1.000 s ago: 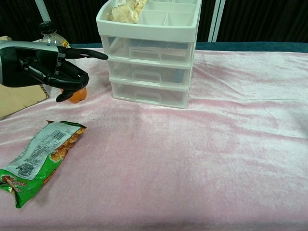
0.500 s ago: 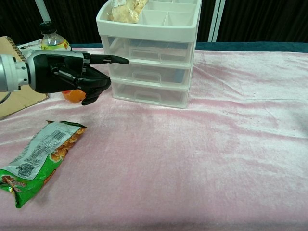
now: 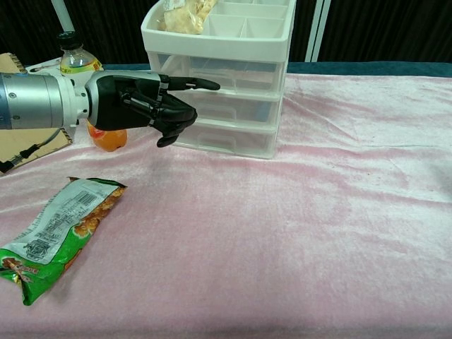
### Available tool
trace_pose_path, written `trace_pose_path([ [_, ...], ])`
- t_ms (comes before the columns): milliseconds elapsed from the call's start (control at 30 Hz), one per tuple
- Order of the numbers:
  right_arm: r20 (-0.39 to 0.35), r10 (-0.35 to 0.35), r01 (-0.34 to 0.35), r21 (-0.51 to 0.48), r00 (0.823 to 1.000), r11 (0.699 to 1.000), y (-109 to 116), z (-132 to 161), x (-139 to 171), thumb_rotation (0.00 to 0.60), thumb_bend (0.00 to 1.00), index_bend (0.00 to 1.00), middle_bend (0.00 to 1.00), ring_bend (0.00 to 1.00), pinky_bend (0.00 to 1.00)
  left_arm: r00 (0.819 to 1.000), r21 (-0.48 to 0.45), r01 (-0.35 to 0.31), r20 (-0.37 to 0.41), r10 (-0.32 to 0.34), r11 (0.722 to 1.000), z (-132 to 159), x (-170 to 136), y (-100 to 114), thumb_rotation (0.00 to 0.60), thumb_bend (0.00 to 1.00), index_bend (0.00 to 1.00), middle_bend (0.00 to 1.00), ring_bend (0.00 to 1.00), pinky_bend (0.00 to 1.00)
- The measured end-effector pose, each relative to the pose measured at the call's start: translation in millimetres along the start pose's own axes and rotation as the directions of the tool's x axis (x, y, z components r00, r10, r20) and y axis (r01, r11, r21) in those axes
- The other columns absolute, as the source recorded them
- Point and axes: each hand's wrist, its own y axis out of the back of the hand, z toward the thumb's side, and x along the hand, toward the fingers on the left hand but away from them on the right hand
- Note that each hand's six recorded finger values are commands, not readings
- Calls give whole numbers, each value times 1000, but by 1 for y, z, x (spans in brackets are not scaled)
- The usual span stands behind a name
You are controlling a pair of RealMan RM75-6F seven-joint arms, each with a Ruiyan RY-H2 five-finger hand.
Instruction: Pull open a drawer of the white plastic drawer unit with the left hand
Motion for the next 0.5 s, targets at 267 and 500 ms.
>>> trace_pose_path([
  [267,3,0,0,0,1000,1000,0,-1,0,600,179,141,122,188,204,1000,-15,-5,12,5,1000,-1,13,1,600,468,0,676,671,688],
  [500,3,0,0,0,1000,1000,0,-1,-1,600,178,141,122,187,204,1000,-23,6,19,-5,1000,-2,19,-1,600,467,0,675,672,688],
])
